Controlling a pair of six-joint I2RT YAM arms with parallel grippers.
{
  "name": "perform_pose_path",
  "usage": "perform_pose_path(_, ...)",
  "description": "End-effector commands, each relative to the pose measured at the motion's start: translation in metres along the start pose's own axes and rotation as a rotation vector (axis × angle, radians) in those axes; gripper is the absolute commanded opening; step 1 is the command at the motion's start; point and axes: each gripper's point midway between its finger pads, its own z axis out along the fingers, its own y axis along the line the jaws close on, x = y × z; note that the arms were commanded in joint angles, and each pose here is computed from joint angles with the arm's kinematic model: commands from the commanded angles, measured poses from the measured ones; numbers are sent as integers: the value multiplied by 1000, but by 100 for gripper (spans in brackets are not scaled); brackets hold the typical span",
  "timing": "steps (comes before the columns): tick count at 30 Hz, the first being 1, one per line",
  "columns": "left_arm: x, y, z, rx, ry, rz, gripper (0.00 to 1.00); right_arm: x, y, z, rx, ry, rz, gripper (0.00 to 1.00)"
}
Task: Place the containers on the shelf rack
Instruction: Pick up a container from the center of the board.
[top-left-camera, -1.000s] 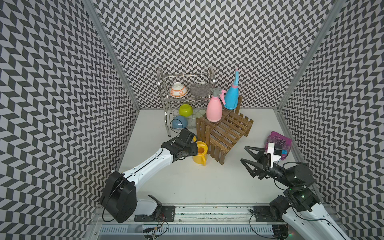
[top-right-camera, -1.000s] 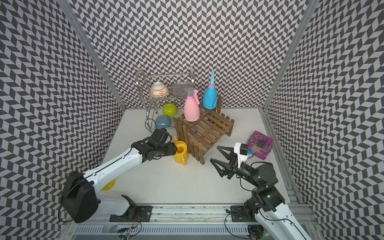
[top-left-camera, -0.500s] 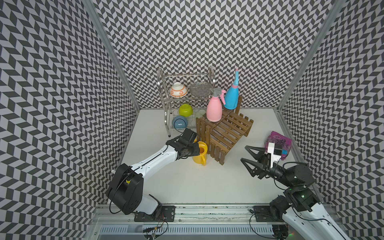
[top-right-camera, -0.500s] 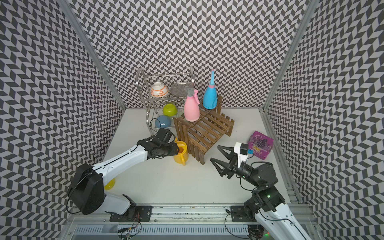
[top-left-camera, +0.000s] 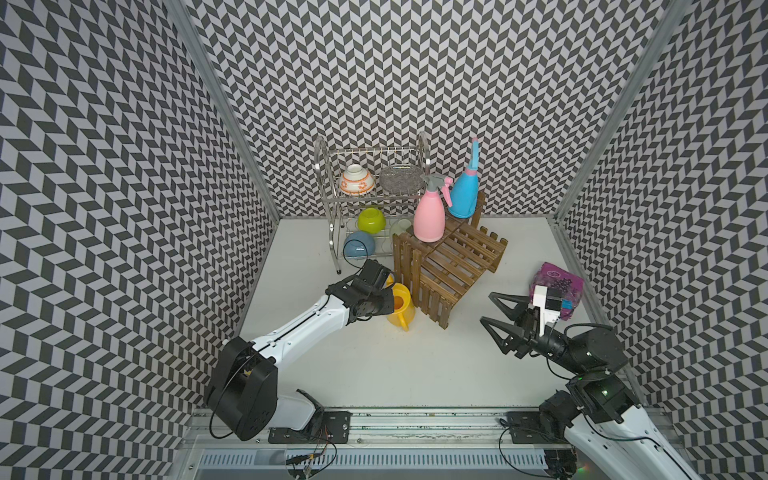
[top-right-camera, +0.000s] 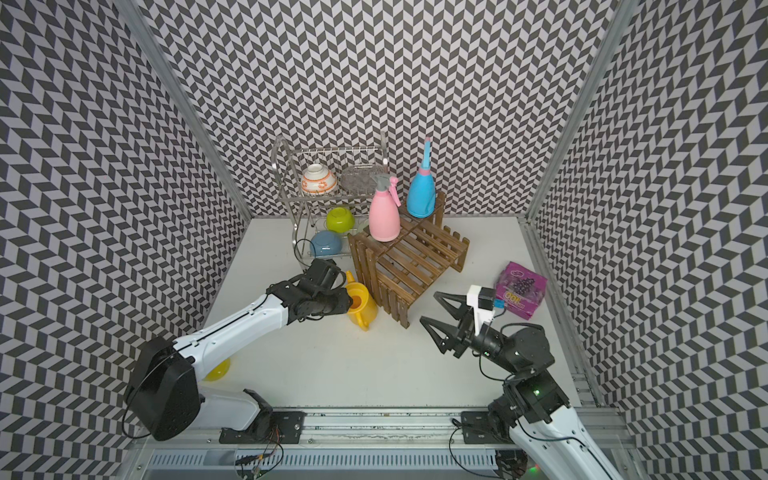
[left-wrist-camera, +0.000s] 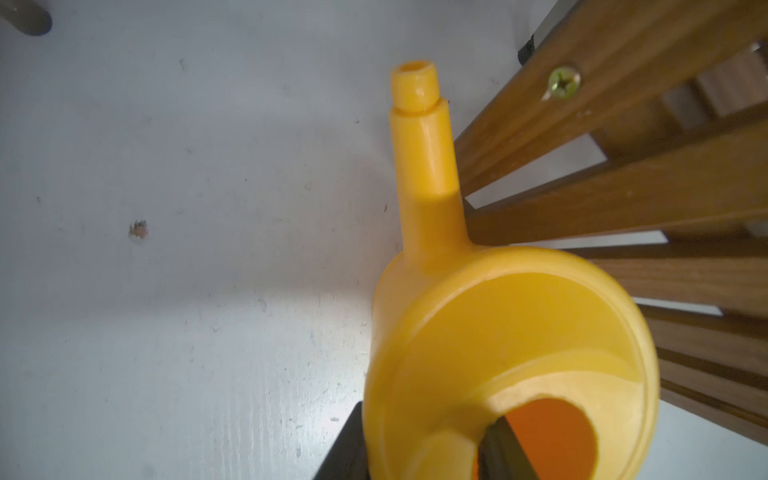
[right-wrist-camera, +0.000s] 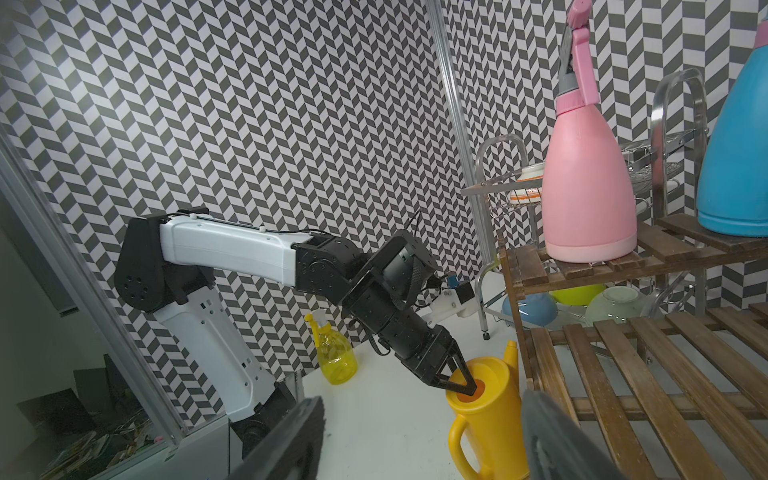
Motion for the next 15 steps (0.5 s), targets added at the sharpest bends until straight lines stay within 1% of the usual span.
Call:
perform_pose_path(1, 16, 16, -10, -33, 18, -33, 26, -2, 4, -1, -22, -17, -15, 77)
perform_pose_path(8, 27, 25, -34, -3, -28, -91, 23, 10, 18, 2, -135, 0, 4, 77)
perform_pose_path(15, 38, 29, -49, 27, -30, -139, 22, 36, 32, 9, -225, 72, 23, 76)
